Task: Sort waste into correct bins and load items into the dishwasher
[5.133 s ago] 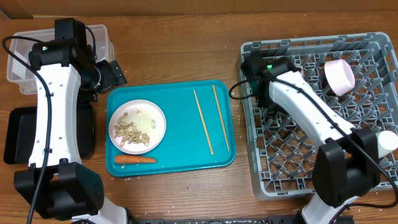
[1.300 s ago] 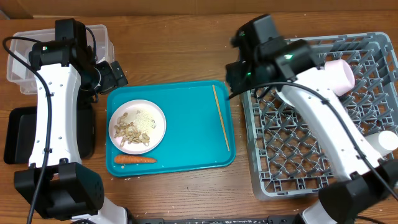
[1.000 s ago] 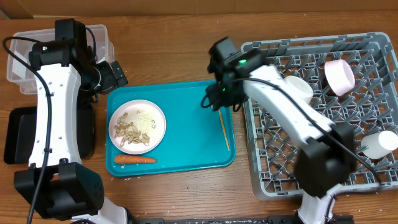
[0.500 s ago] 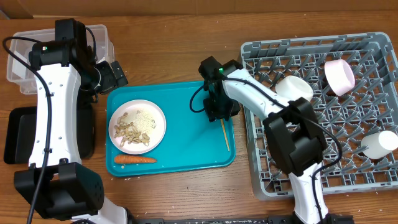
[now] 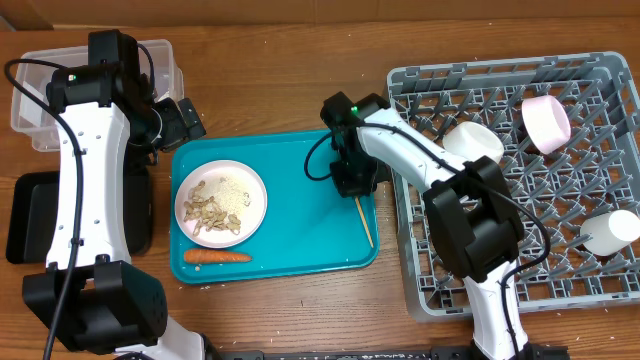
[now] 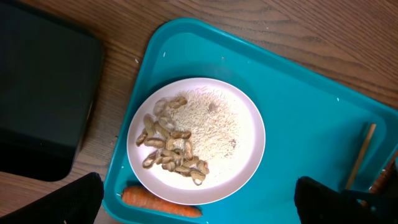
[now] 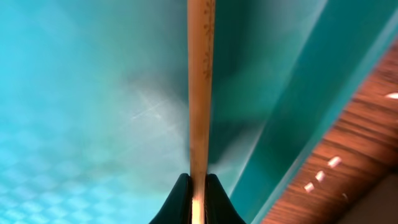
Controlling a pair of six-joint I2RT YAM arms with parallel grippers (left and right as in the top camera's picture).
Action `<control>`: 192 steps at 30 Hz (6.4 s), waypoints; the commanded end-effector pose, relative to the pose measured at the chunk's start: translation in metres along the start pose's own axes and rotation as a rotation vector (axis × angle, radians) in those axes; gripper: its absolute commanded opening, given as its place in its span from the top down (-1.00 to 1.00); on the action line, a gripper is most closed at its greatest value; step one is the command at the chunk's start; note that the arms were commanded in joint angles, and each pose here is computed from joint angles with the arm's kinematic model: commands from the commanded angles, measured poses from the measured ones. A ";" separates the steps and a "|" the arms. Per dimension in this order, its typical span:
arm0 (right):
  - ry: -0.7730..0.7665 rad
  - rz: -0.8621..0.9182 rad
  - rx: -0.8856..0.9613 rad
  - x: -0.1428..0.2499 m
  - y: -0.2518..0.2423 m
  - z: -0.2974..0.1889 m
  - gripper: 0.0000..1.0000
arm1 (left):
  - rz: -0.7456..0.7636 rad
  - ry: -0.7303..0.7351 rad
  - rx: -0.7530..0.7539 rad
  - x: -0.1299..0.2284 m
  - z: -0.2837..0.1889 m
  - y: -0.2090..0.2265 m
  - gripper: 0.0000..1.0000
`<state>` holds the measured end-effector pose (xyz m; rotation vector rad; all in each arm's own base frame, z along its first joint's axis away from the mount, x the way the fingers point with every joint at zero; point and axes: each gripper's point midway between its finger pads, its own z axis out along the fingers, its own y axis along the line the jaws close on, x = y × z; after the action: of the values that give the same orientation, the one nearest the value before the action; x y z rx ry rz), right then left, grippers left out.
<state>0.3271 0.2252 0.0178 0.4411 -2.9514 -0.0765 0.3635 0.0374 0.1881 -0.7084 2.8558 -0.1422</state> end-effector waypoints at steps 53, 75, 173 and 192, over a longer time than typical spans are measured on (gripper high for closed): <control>-0.413 0.316 0.042 0.031 -0.157 -0.202 0.28 | 0.174 -0.217 0.253 -0.026 0.004 -0.128 -1.00; -0.659 0.605 -0.035 0.053 -0.275 -0.263 -0.12 | -0.266 -0.263 0.421 -0.111 0.181 -0.185 -1.00; -0.613 0.593 -0.107 0.042 -0.268 -0.247 -0.11 | 0.122 -0.206 0.037 -0.056 0.258 -0.160 0.09; -0.612 0.592 -0.107 0.042 -0.268 -0.247 -0.11 | 0.060 -0.182 -0.012 -0.049 0.264 -0.148 0.78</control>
<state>0.4008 -0.0502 0.2414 -0.6001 -3.4683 -0.3391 0.5550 -0.0787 0.0045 -0.5836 2.5775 -0.0755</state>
